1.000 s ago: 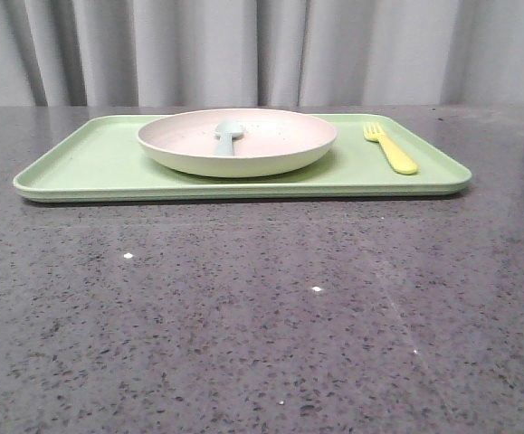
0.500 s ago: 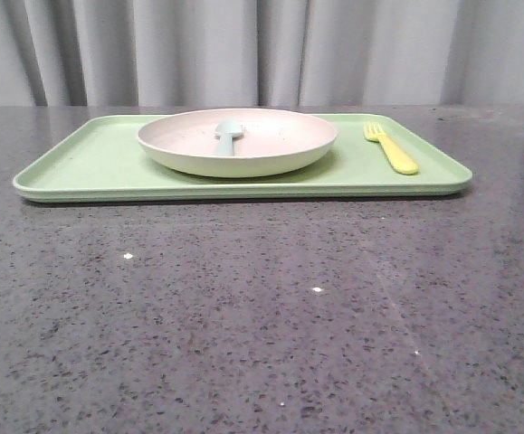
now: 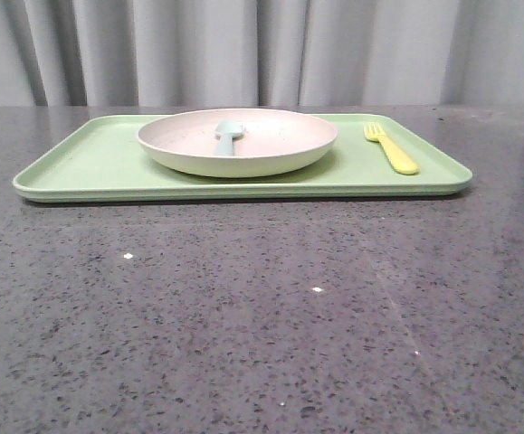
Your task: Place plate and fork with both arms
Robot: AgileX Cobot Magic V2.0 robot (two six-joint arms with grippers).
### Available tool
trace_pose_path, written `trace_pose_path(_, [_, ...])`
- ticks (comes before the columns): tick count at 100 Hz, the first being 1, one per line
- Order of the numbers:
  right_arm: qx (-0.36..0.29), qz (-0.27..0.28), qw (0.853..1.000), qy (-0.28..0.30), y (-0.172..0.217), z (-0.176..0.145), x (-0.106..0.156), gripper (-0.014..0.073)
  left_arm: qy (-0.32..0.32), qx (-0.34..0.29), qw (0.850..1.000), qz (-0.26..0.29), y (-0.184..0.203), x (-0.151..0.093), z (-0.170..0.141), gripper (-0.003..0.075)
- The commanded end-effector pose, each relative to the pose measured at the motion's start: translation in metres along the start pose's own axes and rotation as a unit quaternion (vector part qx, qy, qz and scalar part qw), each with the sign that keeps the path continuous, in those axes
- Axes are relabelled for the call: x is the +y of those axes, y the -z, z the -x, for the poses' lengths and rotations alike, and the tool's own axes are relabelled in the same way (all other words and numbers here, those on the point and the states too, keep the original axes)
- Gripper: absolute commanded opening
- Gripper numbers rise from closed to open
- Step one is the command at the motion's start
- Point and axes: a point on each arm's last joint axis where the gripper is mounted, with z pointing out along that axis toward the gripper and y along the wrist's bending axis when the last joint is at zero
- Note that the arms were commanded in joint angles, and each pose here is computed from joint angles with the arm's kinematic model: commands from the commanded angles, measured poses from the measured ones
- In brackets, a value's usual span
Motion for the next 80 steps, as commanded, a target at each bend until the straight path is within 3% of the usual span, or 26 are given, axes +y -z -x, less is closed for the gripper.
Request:
trace_pose_path(1, [-0.045, 0.011, 0.999, 0.013, 0.003, 0.014, 0.003, -0.0093, 0.007, -0.047, 0.999, -0.005, 0.003, -0.002, 0.014, -0.0020])
trace_pose_path(44, [-0.045, 0.011, 0.999, 0.013, 0.003, 0.014, 0.003, -0.0093, -0.014, -0.060, 0.998, 0.007, 0.012, 0.005, -0.020, -0.0020])
trace_pose_path(80, [-0.045, 0.011, 0.999, 0.013, 0.003, 0.014, 0.003, -0.0093, -0.032, -0.166, 0.985, 0.017, 0.005, 0.016, -0.060, -0.0020])
